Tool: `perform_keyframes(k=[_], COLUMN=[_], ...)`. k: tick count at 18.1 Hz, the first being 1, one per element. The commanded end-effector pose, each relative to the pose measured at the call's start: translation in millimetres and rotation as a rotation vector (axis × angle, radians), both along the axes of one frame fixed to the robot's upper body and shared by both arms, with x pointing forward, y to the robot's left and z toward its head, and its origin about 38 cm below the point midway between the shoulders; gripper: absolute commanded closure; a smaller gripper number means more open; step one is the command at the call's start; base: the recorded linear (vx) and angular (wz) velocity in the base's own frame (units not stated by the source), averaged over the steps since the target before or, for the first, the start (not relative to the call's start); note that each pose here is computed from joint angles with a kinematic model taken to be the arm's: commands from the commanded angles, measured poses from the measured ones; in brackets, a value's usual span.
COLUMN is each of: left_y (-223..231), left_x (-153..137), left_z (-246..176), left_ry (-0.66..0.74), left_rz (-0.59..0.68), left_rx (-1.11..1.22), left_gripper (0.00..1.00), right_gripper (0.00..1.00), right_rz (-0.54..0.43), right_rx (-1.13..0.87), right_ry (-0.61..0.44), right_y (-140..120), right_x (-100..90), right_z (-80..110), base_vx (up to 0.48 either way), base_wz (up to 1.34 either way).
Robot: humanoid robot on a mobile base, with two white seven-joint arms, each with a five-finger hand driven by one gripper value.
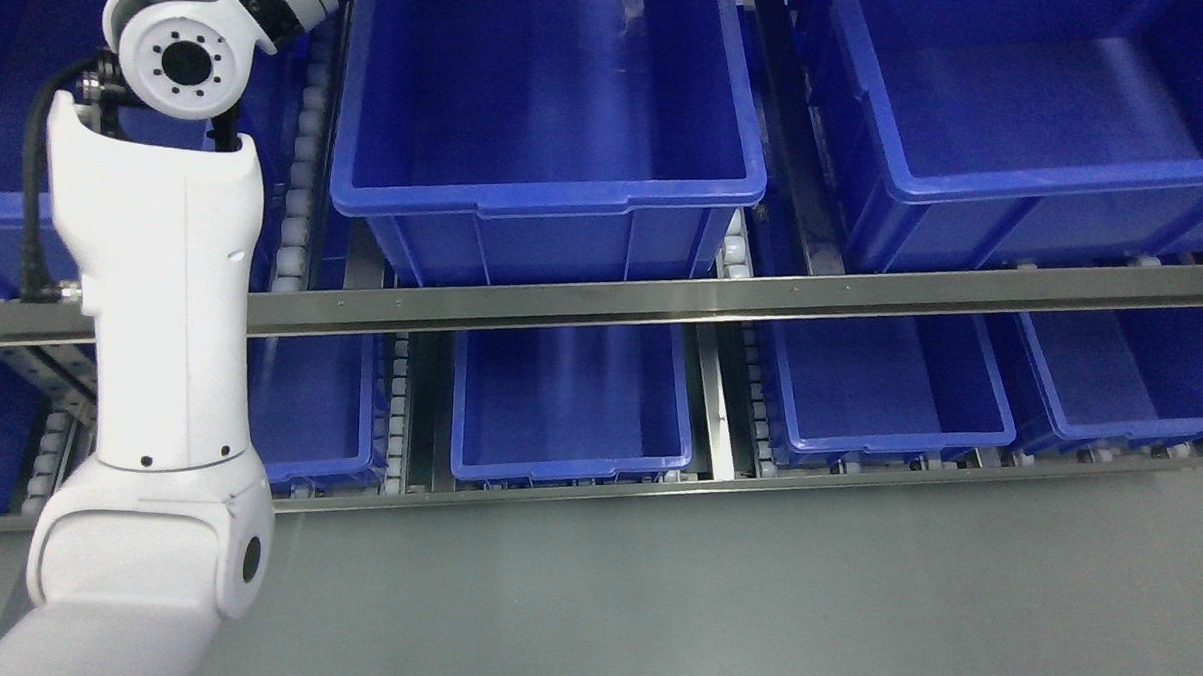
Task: Stack pink IKEA bowls on left shelf middle
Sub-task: 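Lower the stacked bowls into the blue bin and release them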
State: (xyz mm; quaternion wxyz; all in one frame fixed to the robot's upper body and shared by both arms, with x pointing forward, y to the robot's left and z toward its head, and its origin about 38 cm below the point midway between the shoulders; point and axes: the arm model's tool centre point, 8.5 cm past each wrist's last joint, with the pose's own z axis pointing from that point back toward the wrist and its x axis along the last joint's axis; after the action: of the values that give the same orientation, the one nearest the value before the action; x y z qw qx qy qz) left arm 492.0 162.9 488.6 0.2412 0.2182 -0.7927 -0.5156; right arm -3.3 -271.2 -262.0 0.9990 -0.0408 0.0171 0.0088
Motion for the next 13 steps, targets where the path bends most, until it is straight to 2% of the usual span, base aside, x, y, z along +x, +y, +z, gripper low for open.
perform_keyframes(k=[1,4,8,13], left_y=[26.0,61.6,91.6,71.7], left_x=[27.6,31.4,30.8,31.0], left_z=[-23.1,-52.3,-76.1,-105.5], left_ry=[0.105,0.241,0.313,0.393], left_rz=[0.088,0.154,0.202,0.145], left_rx=[0.131,0.245,0.294,0.351], left_gripper=[0.94,0.93,0.91,0.89], right_gripper=[0.0,0.0,0.0,0.0], right_rz=[-0.029,-0.029,-0.029,-0.029], right_rx=[-0.017,-0.017,-0.017,-0.017], right_ry=[-0.007,-0.006,-0.006,-0.007], right_y=[-11.3,-11.3,-11.3,-11.3], right_x=[-7.3,-7.5,-7.5,-7.3], right_z=[0.6,0.6,0.6,0.6], base_vx=[0.28,0.255,0.205,0.111], base_wz=[-0.12,-0.14,-0.12,-0.06])
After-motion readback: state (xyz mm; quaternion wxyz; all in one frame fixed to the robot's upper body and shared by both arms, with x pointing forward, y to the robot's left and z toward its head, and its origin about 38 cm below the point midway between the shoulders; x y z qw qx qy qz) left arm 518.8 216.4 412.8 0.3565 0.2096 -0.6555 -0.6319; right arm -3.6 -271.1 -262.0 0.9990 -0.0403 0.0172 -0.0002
